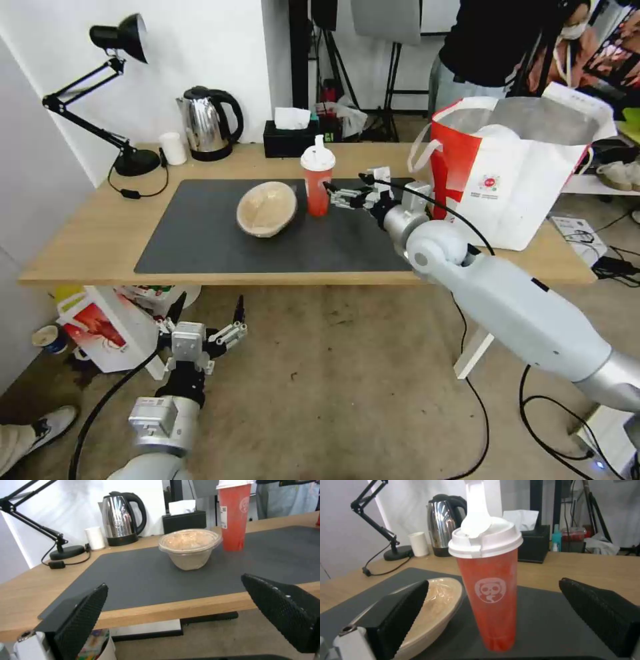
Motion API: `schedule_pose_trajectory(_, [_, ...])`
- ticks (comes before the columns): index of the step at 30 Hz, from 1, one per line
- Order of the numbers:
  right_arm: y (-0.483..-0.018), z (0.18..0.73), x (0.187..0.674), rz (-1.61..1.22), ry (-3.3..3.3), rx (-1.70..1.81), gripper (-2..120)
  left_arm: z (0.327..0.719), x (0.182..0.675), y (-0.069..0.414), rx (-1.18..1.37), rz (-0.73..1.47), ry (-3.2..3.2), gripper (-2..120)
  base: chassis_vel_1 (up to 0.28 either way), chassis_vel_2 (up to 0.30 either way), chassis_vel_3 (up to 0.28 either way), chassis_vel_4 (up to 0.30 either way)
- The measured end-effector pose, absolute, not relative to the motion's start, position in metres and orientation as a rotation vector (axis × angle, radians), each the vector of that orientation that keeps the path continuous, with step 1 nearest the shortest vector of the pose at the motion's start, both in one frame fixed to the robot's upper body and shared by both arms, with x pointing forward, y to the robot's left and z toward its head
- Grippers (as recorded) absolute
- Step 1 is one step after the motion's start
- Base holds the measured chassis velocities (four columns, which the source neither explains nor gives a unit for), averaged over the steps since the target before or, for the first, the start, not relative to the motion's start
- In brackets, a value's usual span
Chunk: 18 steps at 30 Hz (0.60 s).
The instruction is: Pick up the trash from the table and place it into the takeout bag.
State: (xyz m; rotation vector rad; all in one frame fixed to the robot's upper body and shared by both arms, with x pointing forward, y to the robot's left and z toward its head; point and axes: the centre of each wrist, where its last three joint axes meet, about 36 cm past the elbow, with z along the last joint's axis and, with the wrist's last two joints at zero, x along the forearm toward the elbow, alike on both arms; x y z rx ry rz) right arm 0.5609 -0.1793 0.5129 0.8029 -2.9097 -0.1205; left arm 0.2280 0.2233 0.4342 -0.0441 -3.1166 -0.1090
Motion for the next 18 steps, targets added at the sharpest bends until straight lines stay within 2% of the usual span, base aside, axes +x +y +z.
schedule_pose_trajectory(18, [-0.169, 0.5, 0.588, -0.109, -2.881, 0.78, 100, 0.434, 0.228, 0.223, -0.044, -0.109, -3.117, 100, 0.0, 0.0, 0.0, 0.0])
